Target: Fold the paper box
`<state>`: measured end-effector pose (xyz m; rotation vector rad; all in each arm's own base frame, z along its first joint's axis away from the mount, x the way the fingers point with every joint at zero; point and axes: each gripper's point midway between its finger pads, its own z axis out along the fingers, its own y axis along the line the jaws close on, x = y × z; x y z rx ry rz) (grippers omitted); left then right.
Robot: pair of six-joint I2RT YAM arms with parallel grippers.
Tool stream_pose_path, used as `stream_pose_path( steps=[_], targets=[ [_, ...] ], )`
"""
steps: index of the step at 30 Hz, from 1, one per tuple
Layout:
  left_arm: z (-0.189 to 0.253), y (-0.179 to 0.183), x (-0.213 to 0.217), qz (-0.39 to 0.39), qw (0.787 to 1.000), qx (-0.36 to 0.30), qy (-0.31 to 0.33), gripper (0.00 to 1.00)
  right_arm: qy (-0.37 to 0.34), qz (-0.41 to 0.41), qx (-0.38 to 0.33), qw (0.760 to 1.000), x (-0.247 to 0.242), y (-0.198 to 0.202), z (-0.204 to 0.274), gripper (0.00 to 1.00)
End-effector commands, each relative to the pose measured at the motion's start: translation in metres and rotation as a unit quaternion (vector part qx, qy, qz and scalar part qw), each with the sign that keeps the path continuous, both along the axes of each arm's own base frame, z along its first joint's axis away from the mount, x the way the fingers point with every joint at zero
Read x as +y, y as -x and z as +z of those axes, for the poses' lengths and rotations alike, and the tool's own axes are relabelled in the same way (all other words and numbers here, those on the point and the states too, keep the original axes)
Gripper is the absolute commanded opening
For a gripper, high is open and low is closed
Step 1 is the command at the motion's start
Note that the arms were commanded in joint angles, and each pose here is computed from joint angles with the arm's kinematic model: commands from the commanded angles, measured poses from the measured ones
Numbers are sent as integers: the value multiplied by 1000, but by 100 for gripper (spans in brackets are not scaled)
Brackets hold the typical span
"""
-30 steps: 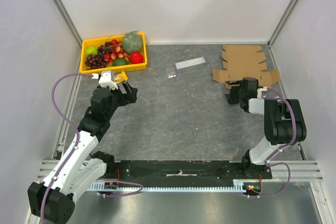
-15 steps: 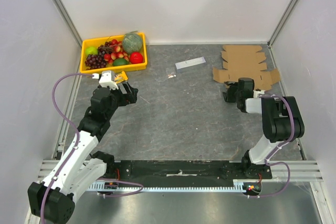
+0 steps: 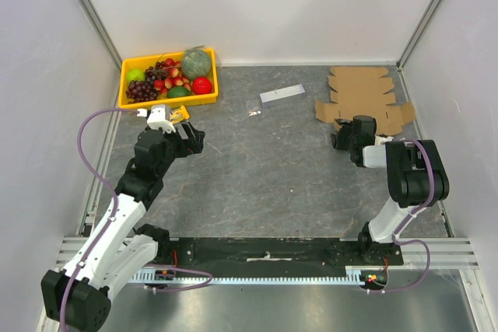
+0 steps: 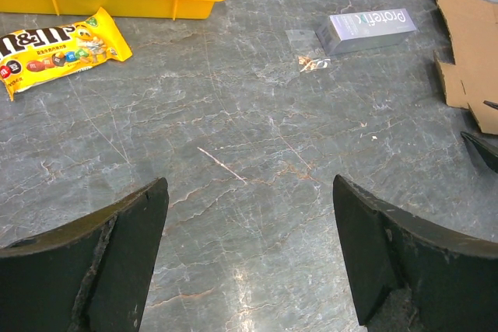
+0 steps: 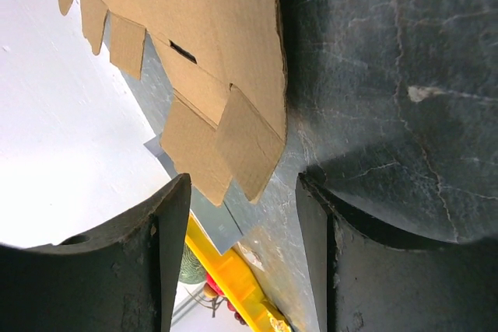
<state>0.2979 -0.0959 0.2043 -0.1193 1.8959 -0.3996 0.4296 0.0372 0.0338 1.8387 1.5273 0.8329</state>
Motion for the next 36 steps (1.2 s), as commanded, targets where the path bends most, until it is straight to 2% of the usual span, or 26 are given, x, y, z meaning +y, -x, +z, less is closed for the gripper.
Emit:
stream_pose_path(
  steps=[1, 9, 23, 34, 36],
  targets=[
    [10, -2, -5, -7, 1000, -16, 16, 91, 25, -44, 66, 997, -21, 26, -32, 63],
    [11, -2, -6, -10, 1000, -17, 18, 91, 24, -44, 67, 997, -22, 26, -33, 51],
    [11, -1, -8, -15, 1000, -17, 21, 91, 25, -39, 63, 997, -20, 17, -36, 42],
    [21, 1, -10, -18, 999, -22, 27, 90, 38, -45, 46, 997, -34, 15, -25, 24],
    [21, 2, -11, -23, 999, -21, 30, 90, 44, -45, 40, 997, -36, 15, -21, 15]
  ],
)
